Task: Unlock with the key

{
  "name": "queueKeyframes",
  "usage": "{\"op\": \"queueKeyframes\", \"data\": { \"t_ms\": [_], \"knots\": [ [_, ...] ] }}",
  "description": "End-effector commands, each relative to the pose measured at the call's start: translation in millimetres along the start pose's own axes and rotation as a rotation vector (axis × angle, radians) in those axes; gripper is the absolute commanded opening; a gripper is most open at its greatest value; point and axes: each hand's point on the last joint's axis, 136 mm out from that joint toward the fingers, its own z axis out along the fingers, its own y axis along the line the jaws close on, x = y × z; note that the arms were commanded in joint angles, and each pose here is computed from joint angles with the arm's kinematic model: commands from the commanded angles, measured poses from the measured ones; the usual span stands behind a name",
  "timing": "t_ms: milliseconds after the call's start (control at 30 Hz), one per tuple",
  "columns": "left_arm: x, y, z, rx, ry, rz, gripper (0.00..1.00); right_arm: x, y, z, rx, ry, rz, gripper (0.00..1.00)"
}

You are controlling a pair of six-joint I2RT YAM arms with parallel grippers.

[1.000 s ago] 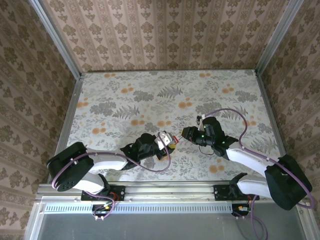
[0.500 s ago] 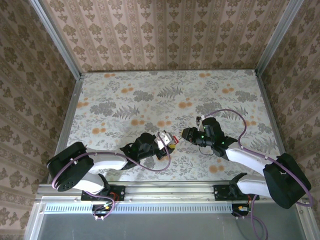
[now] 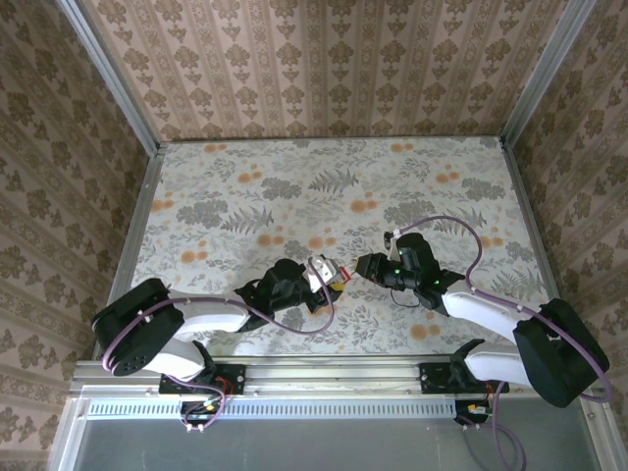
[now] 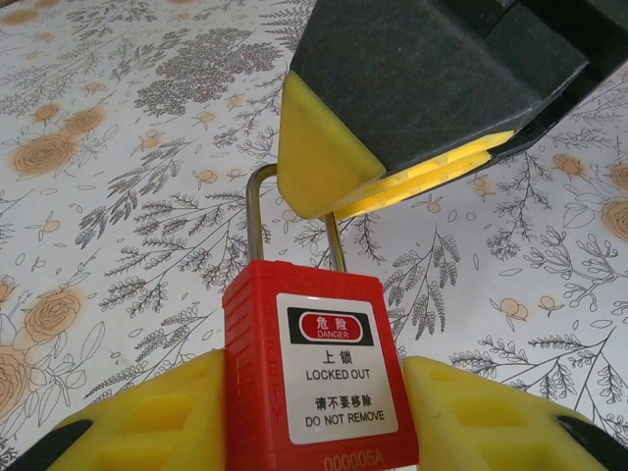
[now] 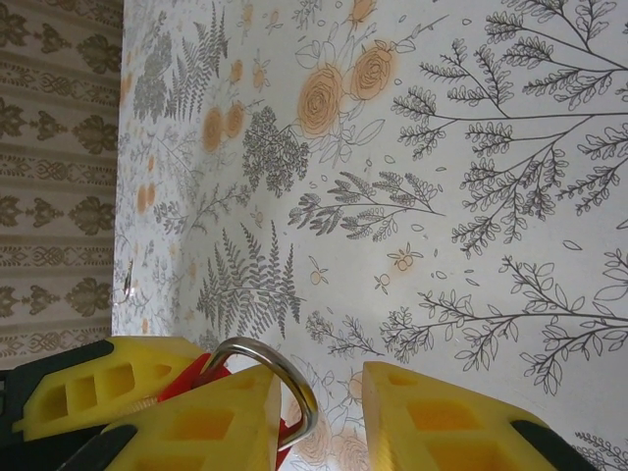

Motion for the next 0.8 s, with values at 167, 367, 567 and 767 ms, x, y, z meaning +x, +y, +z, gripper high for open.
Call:
{"op": "queueKeyframes", "data": {
  "t_ms": [167, 367, 567, 767],
  "knots": [
    [-23, -4, 4, 0.044, -0.066, -0.022, 0.20, 2, 2, 3, -0.030, -0.002, -0.033, 0.23],
    [-21, -5, 3, 0.049, -0.060, -0.028, 0.20, -1, -5, 3, 0.009, -0.007, 0.002, 0.11],
    [-14, -7, 1, 0.058, -0.047, -0.029, 0.19, -11, -12, 1, 0.020, -0.030, 0.063, 0.05],
    [-6, -7, 1, 0.050, -0.038, -0.036, 0.19, -20, -18, -5, 0.047, -0.065, 0.087, 0.03]
  ]
}}
